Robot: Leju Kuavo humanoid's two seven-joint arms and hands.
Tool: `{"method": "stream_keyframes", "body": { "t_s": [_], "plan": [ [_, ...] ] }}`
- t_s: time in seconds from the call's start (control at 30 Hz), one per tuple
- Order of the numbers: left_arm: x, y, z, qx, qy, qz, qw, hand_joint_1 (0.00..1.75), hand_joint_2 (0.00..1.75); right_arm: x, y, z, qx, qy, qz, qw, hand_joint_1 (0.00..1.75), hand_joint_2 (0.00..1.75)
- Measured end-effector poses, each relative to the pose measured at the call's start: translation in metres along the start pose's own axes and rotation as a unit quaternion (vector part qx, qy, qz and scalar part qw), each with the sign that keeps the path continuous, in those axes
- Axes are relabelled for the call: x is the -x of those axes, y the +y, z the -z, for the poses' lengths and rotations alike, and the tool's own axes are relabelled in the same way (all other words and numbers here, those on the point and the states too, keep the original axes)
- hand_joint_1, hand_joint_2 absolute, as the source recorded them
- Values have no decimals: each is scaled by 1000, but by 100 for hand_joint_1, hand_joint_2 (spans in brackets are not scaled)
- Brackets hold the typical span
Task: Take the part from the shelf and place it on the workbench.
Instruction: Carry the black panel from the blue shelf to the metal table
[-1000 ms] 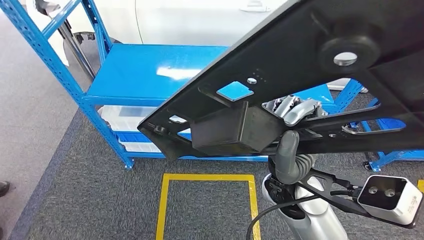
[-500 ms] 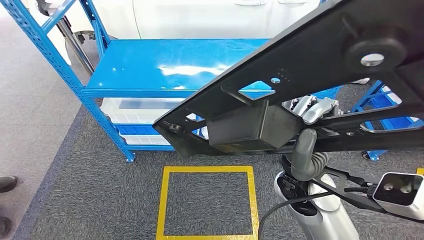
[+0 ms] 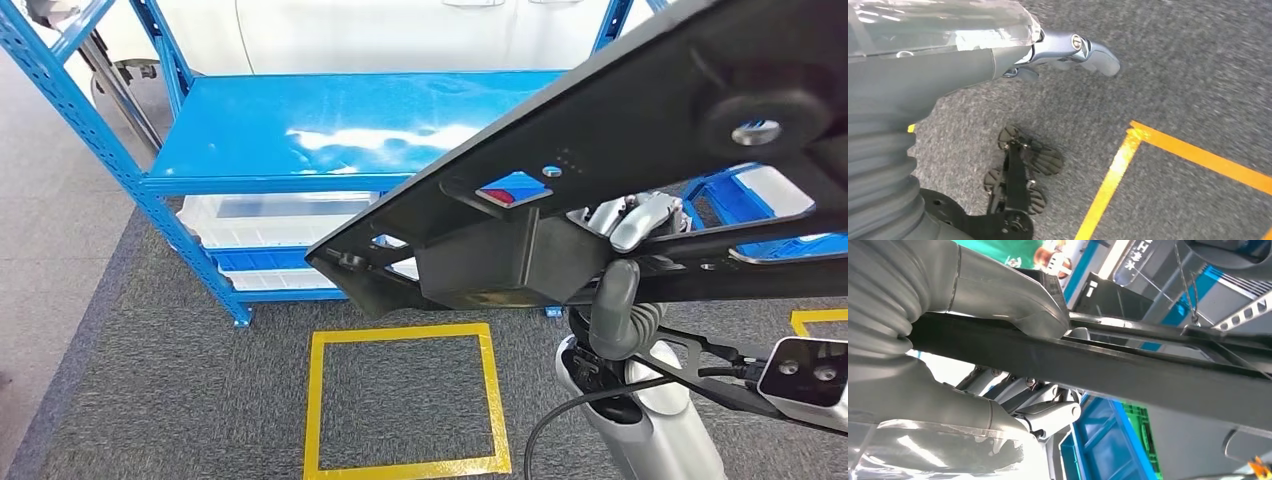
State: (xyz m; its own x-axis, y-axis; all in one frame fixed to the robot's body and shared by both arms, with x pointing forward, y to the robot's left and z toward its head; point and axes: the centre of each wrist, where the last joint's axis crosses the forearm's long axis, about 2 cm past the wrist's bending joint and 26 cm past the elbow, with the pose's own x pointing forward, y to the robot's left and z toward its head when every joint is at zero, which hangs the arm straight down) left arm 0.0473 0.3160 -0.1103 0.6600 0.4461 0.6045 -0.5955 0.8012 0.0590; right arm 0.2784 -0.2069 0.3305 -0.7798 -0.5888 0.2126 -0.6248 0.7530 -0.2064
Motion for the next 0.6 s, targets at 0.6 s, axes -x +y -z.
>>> {"method": "stream_keyframes", "body": {
  "t_s": [0.6],
  "plan": [
    [-2, 3, 1, -18, -1, 3, 1000, 0, 175, -6, -6, -7, -11, 5, -44, 999, 175, 175]
  ]
}}
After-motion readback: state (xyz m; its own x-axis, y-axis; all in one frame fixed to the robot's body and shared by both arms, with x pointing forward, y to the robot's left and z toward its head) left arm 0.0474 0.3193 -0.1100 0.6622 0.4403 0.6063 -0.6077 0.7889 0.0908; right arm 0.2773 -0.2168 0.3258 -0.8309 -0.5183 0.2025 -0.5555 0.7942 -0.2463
